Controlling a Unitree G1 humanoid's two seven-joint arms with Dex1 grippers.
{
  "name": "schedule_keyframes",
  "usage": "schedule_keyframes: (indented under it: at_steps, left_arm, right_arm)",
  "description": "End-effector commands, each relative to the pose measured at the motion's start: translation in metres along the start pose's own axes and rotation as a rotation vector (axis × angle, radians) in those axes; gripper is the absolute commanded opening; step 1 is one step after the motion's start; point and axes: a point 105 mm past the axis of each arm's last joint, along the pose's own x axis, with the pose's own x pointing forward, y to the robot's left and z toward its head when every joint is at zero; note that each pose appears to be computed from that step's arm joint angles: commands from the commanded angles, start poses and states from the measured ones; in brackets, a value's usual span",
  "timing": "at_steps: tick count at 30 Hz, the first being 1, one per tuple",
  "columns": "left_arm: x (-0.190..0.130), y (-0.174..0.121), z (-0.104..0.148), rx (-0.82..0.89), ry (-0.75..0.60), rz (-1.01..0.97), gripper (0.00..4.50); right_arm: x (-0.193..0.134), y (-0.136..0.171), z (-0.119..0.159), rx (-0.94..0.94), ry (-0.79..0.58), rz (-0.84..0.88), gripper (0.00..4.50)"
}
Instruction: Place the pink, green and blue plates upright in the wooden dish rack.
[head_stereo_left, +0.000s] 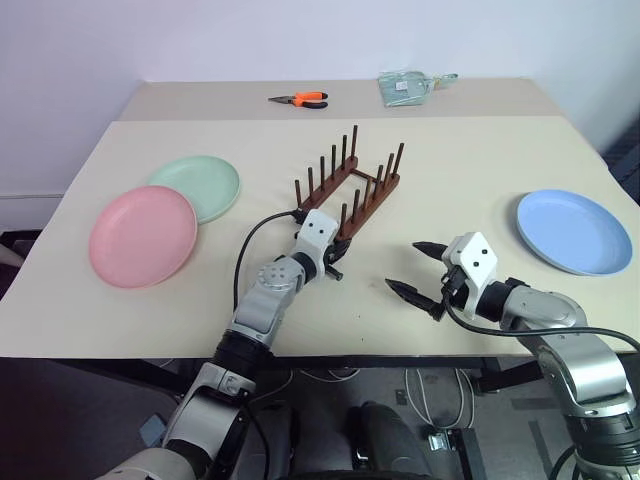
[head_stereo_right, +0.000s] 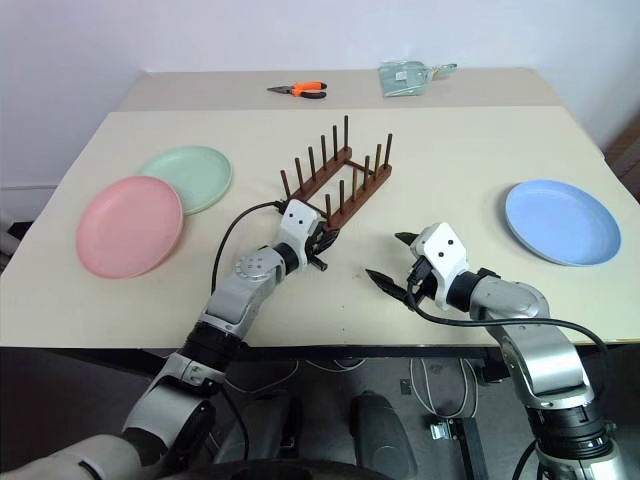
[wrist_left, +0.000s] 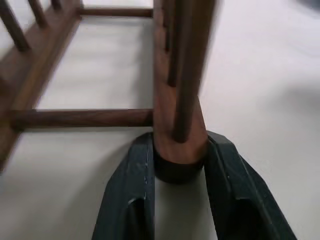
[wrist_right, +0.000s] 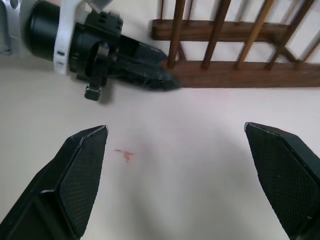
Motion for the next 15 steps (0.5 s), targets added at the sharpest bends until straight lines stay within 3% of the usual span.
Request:
schedule_keyframes:
  at_steps: [1, 5, 13, 14, 15]
  left_arm:
    - [-0.003, -0.025, 0.011, 0.126, -0.063, -0.244, 0.76]
    - [-0.006, -0.023, 0.011, 0.243, -0.021, -0.466, 0.76]
    - [0.002, 0.003, 0.004, 0.253, 0.062, -0.555, 0.76]
    - [0.001, 0.005, 0.001, 0.238, 0.071, -0.552, 1.78]
    - [0.001, 0.008, 0.000, 0.230, 0.074, -0.543, 2.15]
  right_arm:
    - [-0.005, 0.000, 0.004, -0.051, 0.000, 0.010, 4.50]
    - [-0.007, 0.003, 0.000, -0.058, 0.013, 0.013, 4.50]
    - [-0.008, 0.002, 0.001, -0.059, 0.002, -0.040, 4.50]
    - [-0.009, 0.002, 0.001, -0.059, 0.003, -0.048, 4.50]
    - [-0.010, 0.001, 0.000, -0.057, 0.006, -0.057, 4.50]
